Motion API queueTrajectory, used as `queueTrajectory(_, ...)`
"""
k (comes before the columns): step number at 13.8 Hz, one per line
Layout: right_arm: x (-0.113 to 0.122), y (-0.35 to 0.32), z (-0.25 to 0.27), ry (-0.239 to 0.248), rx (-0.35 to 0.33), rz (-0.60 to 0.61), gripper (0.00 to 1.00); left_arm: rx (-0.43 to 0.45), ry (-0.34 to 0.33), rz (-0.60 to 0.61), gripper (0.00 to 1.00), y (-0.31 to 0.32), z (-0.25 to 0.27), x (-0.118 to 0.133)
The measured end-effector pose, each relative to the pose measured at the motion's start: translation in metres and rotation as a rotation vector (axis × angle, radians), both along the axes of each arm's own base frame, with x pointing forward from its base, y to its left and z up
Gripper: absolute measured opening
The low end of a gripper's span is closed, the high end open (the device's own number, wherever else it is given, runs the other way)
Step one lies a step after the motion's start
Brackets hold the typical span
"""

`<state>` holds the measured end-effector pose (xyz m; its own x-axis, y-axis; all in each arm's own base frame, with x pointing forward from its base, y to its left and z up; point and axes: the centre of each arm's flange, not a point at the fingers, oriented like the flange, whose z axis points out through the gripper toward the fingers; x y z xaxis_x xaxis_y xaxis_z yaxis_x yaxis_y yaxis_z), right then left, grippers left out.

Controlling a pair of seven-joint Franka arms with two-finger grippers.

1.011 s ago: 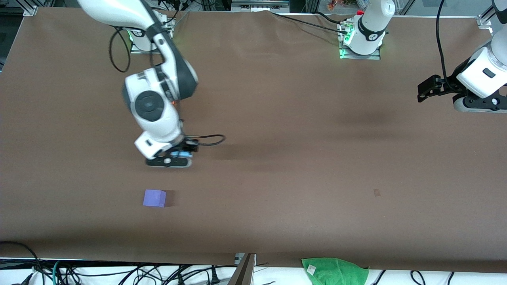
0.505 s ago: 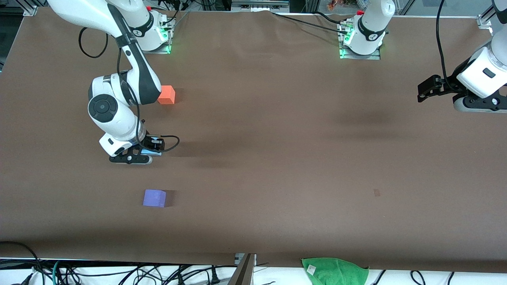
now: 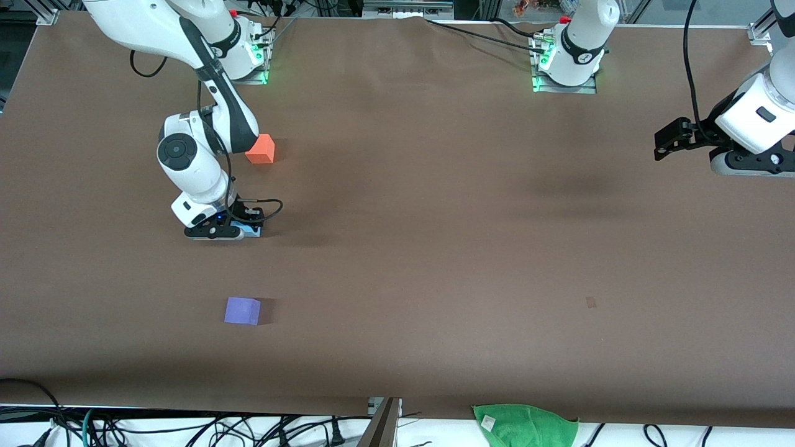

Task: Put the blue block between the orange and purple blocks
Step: 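Carry the light-blue cube with the right gripper between orange and purple cubes, then open the right gripper to set the light-blue cube down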

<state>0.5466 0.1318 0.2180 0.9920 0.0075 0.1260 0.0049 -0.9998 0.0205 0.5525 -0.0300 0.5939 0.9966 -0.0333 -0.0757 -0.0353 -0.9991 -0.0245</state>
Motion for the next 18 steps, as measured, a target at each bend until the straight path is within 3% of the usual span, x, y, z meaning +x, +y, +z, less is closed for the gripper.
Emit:
queueTrajectory(5, -0.013, -0.002, -0.019, -0.023, 0.011, 0.004, 0.57, 0.000, 0.000, -0.001, 1.00, 0.000, 0.000, 0.000)
queueTrajectory(7, -0.012, -0.002, -0.018, -0.031, 0.013, 0.004, 0.69, 0.000, 0.000, -0.001, 1.00, 0.000, 0.000, 0.000)
queueTrajectory(9, -0.007, -0.002, -0.012, -0.044, 0.016, 0.004, 0.91, 0.000, 0.000, -0.001, 1.00, 0.000, 0.000, 0.000)
queueTrajectory(10, -0.004, -0.001, -0.007, -0.045, 0.015, 0.003, 0.92, 0.000, 0.000, -0.001, 1.00, 0.000, 0.000, 0.000)
queueTrajectory(13, 0.015, 0.002, 0.029, 0.020, -0.011, 0.000, 0.92, 0.000, 0.000, -0.001, 1.00, 0.000, 0.000, 0.000)
queueTrajectory(18, 0.058, 0.008, 0.134, 0.107, -0.059, 0.117, 0.92, 0.000, 0.000, -0.001, 1.00, 0.000, 0.000, 0.000)
